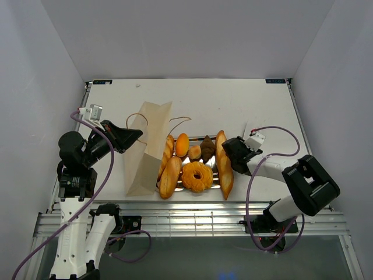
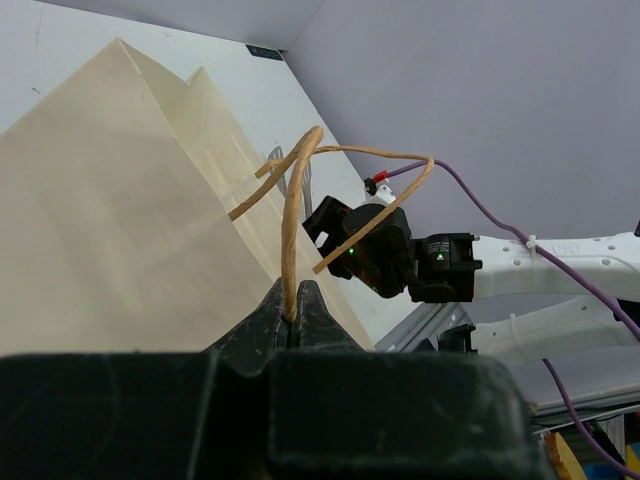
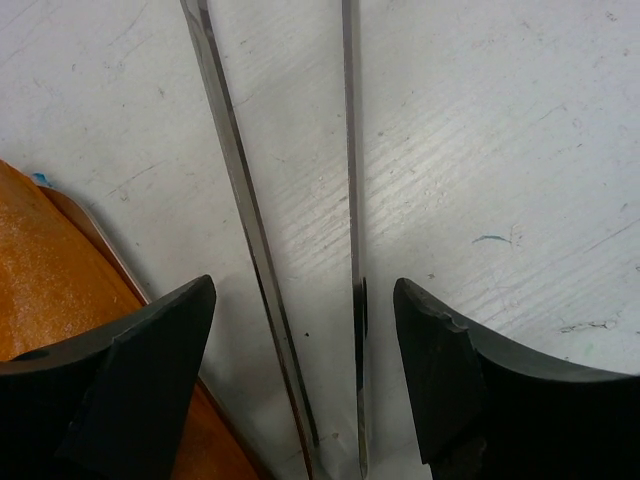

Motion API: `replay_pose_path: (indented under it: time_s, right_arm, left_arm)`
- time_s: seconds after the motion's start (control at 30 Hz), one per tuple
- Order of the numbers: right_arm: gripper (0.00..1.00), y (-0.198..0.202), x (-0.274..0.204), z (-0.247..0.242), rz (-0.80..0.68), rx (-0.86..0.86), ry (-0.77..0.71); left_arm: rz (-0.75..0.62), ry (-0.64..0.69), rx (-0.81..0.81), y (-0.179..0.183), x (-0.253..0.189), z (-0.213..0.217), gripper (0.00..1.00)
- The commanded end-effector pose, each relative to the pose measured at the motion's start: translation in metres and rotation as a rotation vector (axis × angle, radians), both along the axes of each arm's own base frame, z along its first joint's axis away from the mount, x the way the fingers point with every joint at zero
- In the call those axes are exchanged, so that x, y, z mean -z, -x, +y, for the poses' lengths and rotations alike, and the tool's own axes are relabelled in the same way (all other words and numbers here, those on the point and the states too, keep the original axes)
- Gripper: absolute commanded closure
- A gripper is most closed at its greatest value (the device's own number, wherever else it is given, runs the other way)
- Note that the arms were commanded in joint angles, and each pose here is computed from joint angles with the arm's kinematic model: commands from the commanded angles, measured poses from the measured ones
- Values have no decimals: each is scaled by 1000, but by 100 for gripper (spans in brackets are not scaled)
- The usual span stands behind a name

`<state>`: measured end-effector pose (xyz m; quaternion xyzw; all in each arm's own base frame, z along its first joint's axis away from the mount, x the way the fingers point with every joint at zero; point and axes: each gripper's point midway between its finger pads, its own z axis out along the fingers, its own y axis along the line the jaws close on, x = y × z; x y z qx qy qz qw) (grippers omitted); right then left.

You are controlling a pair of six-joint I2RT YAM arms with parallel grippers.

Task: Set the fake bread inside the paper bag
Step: Pick up the clamp at the center of the board.

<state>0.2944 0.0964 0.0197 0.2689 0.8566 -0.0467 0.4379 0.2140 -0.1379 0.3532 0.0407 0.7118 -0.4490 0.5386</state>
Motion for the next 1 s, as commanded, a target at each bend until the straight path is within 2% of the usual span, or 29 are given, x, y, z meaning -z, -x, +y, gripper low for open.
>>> replay_pose_path:
  time_s: [0.0,0.1,0.17,0.23,0.3,0.33,0.43,0.53,0.67,0.73,0.77,0.83,0.87,0.93,0.97]
  right_arm:
    - [22,59,49,-24,267,43,84]
    - [28,55,49,-26,269,69,111]
    - [42,52,47,-27,258,88,114]
    - [46,50,47,-27,250,92,118]
    - [58,50,46,-28,241,95,120]
    - [68,50,46,-29,241,95,122]
    - [82,53,46,-30,238,88,117]
    - [91,57,45,-33,234,83,109]
    - [92,51,20,-31,203,30,119]
    - [92,43,-10,-24,163,-46,115]
    - [92,40,-26,-13,132,-104,61]
    - [92,39,-47,-5,119,-219,61]
    - [92,40,-64,8,89,-300,-10]
    - [92,44,-88,16,64,-413,-29]
    - [92,50,-98,32,61,-518,-96]
  left_arm:
    - [-24,1,20,3,-7,-2,100]
    - [-24,1,20,4,-7,-2,100]
    - [-24,1,18,4,-7,-2,100]
    - [-28,1,18,4,-8,-2,100]
    - [-28,1,20,4,-10,-2,100]
    - [-29,-1,20,4,-10,-2,100]
    - [-28,-2,18,4,-10,-2,100]
    - [-24,-1,18,4,-8,-2,100]
    - [-23,-6,17,4,-10,-2,100]
    - [-26,-10,9,3,-11,-1,100]
    - [-26,-10,8,2,-11,-1,100]
    - [-24,-9,1,2,-10,0,100]
    - [-25,-9,0,2,-11,0,100]
    - [-24,-9,-2,2,-11,0,100]
    - [-27,-9,-3,3,-12,1,100]
